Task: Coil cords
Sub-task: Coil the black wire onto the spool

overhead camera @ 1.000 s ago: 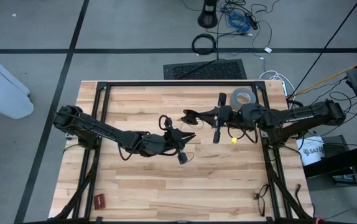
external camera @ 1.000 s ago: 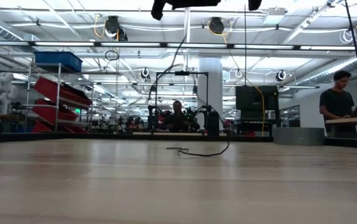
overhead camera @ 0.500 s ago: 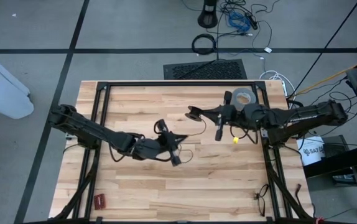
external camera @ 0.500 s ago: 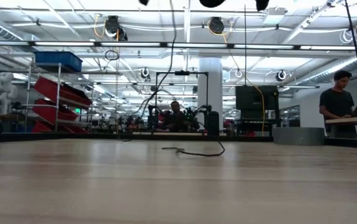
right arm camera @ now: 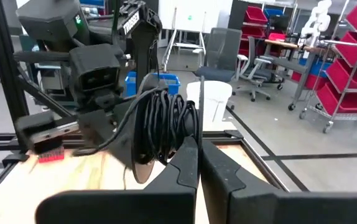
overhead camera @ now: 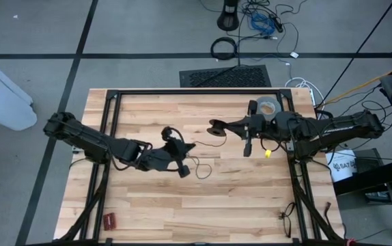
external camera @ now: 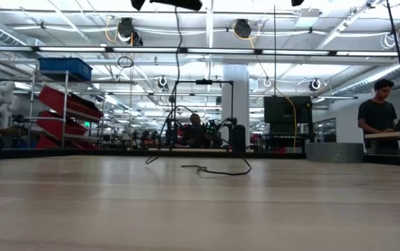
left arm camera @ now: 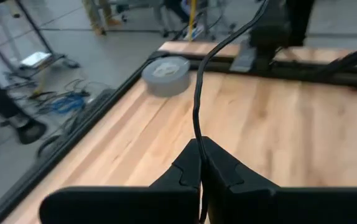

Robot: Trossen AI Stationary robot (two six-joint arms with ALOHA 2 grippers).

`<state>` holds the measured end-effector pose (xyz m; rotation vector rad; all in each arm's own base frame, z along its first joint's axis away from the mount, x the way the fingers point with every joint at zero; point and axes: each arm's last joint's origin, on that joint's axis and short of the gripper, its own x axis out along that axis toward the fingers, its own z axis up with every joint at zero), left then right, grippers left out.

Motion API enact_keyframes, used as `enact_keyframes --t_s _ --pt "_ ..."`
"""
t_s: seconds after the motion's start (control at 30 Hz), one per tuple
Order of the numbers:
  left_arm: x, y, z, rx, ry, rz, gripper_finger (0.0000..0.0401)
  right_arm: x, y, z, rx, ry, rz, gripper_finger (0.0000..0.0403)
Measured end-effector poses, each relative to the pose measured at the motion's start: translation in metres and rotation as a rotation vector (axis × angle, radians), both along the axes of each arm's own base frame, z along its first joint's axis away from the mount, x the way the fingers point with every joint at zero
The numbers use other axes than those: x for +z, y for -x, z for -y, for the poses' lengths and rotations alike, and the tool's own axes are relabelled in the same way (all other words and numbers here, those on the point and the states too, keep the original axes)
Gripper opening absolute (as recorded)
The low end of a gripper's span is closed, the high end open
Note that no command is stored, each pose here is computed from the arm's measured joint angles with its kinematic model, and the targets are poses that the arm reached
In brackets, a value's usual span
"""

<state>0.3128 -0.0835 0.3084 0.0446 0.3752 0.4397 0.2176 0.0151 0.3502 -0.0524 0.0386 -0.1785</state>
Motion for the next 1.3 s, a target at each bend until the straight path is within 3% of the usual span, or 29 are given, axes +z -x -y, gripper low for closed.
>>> enact_keyframes --t_s 0.23,0.47,0.73,1.07,1.17,1.3 --pt "-0.018 -0.026 0.005 -0.086 0.022 0.031 0.0006 0.005 0.000 0.000 0.009 0.014 0.047 0.0000" --pt "-0.044 -0.045 -0.016 -0.013 -0.009 -0.045 0.0006 0.007 0.000 -0.003 0.109 0.003 0.071 0.0000" --pt "-0.051 -0.042 -0.044 0.059 -0.080 -0.174 0.0006 0.002 0.000 -0.003 0.106 -0.028 0.016 0.0000" --pt "-0.055 -0.020 -0.056 0.119 -0.100 -0.378 0.0006 -0.006 0.000 0.001 0.083 -0.045 -0.064 0.0000" --pt "-0.050 -0.019 -0.056 0.126 -0.082 -0.343 0.0006 -0.004 0.000 0.003 0.041 -0.052 -0.039 0.0000" --pt "-0.040 -0.029 -0.051 0.073 -0.013 -0.191 0.0006 -0.005 -0.002 0.005 -0.034 -0.047 -0.035 0.0000"
